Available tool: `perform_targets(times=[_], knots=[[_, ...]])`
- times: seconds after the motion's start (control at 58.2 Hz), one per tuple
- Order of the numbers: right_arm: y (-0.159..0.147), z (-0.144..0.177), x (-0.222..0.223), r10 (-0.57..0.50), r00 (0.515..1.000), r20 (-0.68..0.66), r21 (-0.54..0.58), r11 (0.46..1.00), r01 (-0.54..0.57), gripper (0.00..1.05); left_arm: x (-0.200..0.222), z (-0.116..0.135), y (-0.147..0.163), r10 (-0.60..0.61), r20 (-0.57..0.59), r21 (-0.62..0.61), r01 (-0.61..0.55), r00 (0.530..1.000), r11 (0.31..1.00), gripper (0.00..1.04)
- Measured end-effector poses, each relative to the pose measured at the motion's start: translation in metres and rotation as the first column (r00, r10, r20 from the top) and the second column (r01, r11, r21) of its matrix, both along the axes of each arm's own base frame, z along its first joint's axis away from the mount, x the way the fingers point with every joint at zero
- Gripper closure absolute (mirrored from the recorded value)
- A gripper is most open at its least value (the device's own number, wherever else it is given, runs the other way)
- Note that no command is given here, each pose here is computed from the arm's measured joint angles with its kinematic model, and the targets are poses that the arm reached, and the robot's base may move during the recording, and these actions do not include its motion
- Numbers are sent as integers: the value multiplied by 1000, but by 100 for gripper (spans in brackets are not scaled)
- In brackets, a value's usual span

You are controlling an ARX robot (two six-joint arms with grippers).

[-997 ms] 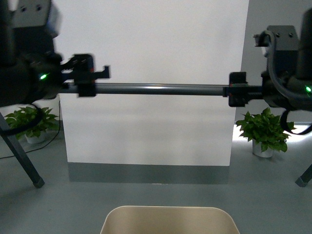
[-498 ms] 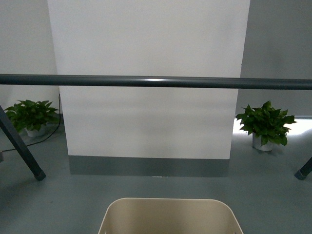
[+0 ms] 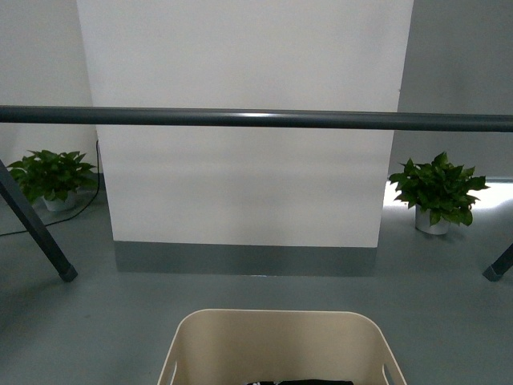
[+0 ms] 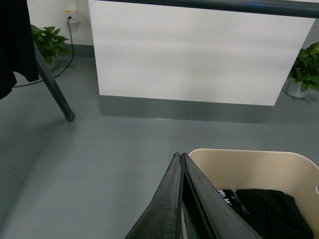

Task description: Move hamper under clothes hanger

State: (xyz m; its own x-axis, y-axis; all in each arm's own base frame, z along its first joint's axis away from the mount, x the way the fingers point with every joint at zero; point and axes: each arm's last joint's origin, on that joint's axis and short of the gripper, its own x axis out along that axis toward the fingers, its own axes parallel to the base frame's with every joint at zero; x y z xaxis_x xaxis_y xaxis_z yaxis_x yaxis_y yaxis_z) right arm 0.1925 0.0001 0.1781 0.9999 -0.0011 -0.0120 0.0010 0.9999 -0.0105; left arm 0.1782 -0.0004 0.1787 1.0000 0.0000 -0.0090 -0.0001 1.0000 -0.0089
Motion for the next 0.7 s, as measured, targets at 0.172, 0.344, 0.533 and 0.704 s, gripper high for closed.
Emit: perform_targets(times=[0.172, 0.344, 0.533, 0.704], knots=[[0, -4, -14, 0, 1000, -2, 0, 1000, 0, 103, -12, -4, 0, -3, -2, 0, 3, 1000, 1000, 101], [0, -9, -27, 0, 1000, 16, 0, 1000, 0, 103, -23, -10, 0, -3, 14, 0, 3, 1000, 1000, 101], [0, -17, -41, 0, 1000, -6, 0, 1000, 0, 103, -34, -14, 0, -3, 3, 1, 3, 1000, 1000, 101], [0, -15, -53, 0, 1000, 1, 0, 1000, 0, 103, -44, -9, 0, -3, 18, 2, 3, 1000, 1000, 101]])
